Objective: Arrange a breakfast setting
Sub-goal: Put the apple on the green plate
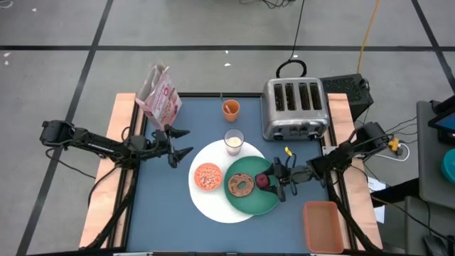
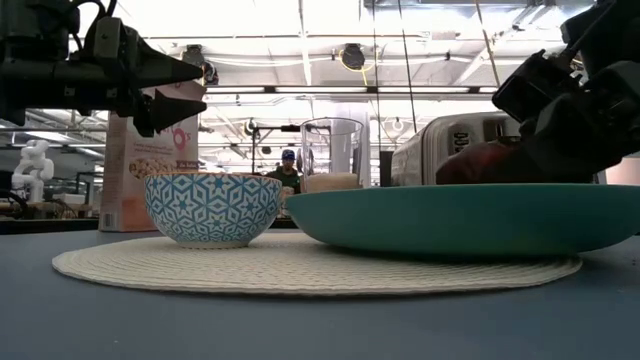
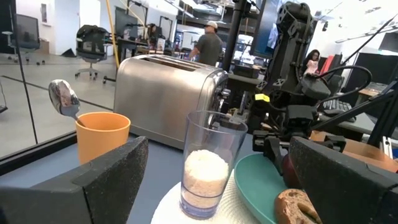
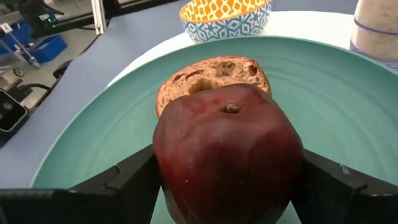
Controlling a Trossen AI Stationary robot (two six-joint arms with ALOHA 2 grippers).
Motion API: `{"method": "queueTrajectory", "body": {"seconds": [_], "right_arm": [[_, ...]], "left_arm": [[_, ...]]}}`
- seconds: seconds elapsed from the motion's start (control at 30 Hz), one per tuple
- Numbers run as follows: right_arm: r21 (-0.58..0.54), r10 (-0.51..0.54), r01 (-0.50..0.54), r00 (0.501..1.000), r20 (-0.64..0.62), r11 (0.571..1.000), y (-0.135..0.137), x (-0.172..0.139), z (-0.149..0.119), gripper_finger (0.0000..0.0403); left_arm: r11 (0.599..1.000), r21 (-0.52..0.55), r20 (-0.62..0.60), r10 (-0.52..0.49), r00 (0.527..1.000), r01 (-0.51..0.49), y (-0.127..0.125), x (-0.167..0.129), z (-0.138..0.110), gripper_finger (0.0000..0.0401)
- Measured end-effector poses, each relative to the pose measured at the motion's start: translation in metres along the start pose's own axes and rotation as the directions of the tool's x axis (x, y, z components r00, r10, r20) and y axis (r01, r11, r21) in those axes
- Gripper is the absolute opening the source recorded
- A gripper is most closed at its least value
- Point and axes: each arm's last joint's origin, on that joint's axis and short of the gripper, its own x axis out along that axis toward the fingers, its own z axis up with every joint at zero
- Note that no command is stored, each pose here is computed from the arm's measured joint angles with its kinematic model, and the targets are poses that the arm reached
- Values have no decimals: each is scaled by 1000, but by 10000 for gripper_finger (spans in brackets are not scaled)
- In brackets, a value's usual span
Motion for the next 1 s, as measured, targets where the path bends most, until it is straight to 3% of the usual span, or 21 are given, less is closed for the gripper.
{"method": "queueTrajectory", "body": {"seconds": [1.0], "right_arm": [[-3, -10, 10, 1000, -13, 1000, -1, 0, -1, 302]], "left_arm": [[1000, -3, 0, 1, 1000, -1, 0, 0, 0, 390]]}}
